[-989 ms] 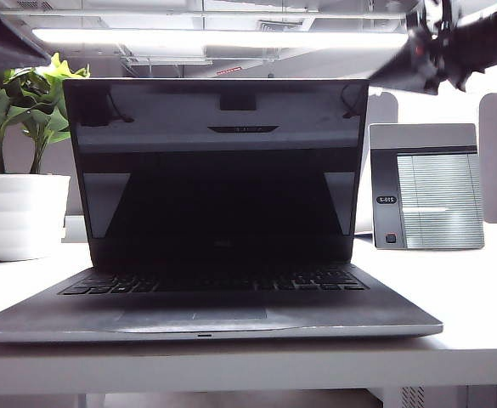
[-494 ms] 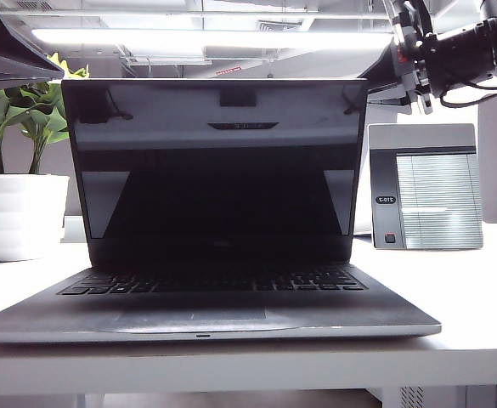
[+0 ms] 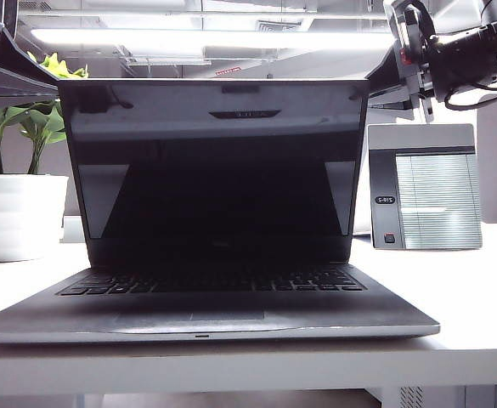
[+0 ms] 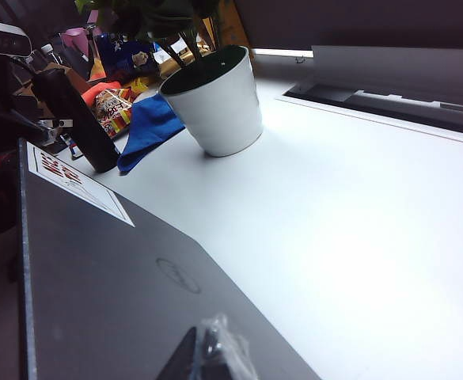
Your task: Close the laptop lid.
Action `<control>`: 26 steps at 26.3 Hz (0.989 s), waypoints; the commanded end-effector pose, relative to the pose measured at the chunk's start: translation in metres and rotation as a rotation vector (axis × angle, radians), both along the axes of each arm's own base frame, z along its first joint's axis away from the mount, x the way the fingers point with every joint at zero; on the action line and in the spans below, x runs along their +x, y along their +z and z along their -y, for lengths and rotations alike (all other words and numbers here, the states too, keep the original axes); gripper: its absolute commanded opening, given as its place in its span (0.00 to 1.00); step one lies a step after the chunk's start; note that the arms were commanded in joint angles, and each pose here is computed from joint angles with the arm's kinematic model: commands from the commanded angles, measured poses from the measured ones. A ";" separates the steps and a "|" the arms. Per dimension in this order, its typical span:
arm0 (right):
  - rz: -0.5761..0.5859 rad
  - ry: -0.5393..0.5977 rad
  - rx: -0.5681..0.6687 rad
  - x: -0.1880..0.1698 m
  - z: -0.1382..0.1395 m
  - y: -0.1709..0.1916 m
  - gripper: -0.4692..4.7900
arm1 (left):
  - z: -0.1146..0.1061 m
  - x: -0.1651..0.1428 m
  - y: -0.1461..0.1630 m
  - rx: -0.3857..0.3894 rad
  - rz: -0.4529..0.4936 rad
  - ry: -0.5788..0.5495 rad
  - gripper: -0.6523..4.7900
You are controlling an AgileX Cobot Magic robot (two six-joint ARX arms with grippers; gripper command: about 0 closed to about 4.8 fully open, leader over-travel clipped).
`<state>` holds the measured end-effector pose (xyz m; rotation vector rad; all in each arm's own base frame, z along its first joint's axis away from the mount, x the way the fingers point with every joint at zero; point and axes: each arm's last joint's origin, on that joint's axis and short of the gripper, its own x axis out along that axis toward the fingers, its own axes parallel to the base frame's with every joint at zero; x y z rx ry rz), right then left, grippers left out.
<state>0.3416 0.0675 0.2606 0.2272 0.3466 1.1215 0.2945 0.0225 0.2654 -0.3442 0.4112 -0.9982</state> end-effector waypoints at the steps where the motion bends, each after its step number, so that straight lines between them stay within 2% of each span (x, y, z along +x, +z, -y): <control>1: -0.029 0.071 0.017 -0.004 -0.004 -0.001 0.09 | 0.001 -0.003 -0.001 -0.020 -0.018 -0.036 0.11; 8: -0.078 0.116 0.028 -0.006 -0.004 -0.003 0.09 | 0.002 -0.008 -0.007 -0.040 -0.083 -0.077 0.11; 17: -0.265 0.123 0.001 -0.015 -0.003 -0.019 0.09 | 0.003 -0.014 -0.014 -0.046 -0.157 -0.085 0.11; 24: -0.357 0.145 -0.093 -0.029 -0.001 -0.036 0.09 | 0.005 -0.023 -0.023 -0.029 -0.221 -0.105 0.11; 26: -0.375 0.156 -0.121 -0.033 0.000 -0.040 0.09 | 0.008 -0.025 -0.026 0.007 -0.254 -0.089 0.11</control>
